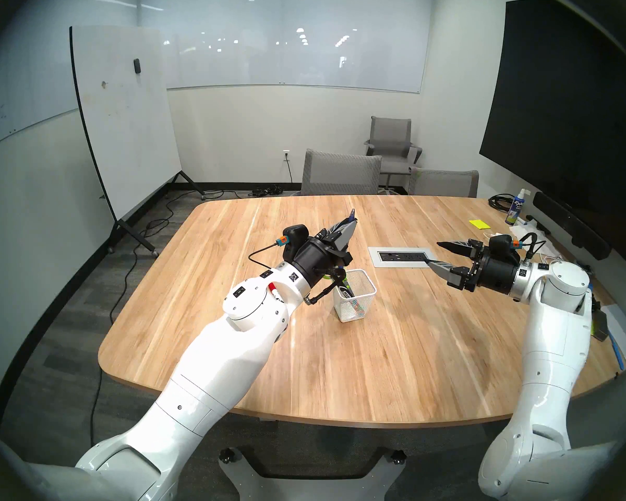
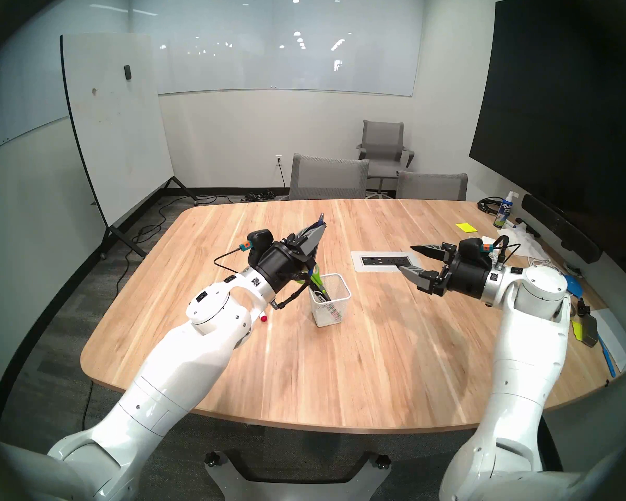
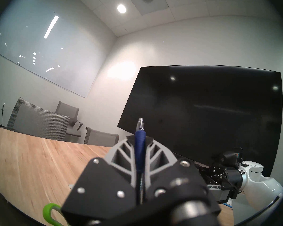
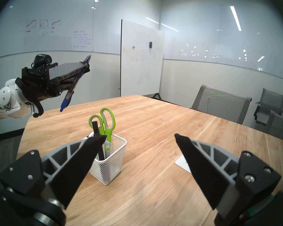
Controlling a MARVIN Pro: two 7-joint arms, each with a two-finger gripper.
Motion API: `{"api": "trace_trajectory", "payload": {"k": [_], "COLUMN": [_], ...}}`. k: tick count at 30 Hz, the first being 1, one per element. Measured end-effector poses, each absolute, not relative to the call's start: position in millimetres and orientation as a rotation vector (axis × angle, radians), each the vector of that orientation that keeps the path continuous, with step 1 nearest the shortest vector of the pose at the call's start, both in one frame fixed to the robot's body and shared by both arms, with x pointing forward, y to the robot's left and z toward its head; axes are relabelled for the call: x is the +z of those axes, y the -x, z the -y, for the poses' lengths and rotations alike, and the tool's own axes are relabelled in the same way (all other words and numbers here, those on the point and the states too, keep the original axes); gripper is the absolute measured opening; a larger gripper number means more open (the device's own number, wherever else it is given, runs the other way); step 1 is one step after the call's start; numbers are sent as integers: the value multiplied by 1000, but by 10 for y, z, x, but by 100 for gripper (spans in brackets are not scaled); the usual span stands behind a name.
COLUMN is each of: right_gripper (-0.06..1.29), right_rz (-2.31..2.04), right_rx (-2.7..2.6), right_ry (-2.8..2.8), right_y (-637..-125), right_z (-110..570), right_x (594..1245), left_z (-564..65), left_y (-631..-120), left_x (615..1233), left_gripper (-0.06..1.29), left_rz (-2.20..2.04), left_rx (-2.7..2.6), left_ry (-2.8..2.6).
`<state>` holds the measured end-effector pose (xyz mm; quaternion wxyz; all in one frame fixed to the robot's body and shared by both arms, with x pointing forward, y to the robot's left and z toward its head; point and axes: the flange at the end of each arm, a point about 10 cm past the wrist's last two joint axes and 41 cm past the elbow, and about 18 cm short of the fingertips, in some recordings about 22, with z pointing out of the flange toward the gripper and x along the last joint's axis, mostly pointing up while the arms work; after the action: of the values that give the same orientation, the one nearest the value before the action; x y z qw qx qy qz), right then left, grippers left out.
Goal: Place the pen, the marker, and the scissors into the pen holder
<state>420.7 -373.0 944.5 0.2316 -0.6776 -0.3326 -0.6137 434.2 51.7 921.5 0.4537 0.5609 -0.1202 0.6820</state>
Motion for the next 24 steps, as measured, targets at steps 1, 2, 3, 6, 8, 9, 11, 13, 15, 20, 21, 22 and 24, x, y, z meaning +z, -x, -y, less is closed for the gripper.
{"api": "trace_trajectory", "payload": {"k": [1, 2, 3, 6, 8, 9, 11, 13, 15, 20, 21, 22, 24], "right_gripper": [119, 119, 119, 119, 119, 119, 119, 119, 119, 119, 119, 119, 119], "right_rz": [914, 914, 914, 914, 914, 914, 914, 914, 914, 914, 914, 914, 914], "right_rx": [-1687, -1687, -1687, -1687, -1687, -1687, -1687, -1687, -1687, -1687, -1687, -1687, -1687], "right_ry": [1862, 1862, 1862, 1862, 1862, 1862, 1862, 1862, 1862, 1862, 1862, 1862, 1862], "right_y": [-4207, -4207, -4207, -4207, -4207, -4207, -4207, -4207, -4207, -4207, -4207, -4207, -4207], "right_z": [3730, 3730, 3730, 3730, 3730, 3730, 3730, 3730, 3730, 3730, 3730, 3730, 3730], "right_x": [9445, 9445, 9445, 9445, 9445, 9445, 9445, 9445, 9445, 9445, 9445, 9445, 9445], "left_z": [-512, -507, -502, -495, -491, -489, -483, -474, -463, -435, -430, -418, -403], "left_y": [-4338, -4332, -4327, -4317, -4314, -4313, -4310, -4309, -4310, -4326, -4330, -4338, -4347], "left_x": [9207, 9198, 9185, 9161, 9148, 9141, 9124, 9096, 9061, 8960, 8942, 8903, 8870], "left_gripper": [5, 5, 5, 5, 5, 5, 5, 5, 5, 5, 5, 5, 5], "left_rz": [297, 298, 298, 300, 301, 302, 304, 305, 305, 305, 305, 308, 311], "left_rx": [1683, 1682, 1681, 1680, 1679, 1679, 1678, 1676, 1673, 1665, 1664, 1662, 1660], "left_ry": [-1383, -1381, -1379, -1374, -1373, -1372, -1370, -1370, -1372, -1390, -1394, -1402, -1408]}}
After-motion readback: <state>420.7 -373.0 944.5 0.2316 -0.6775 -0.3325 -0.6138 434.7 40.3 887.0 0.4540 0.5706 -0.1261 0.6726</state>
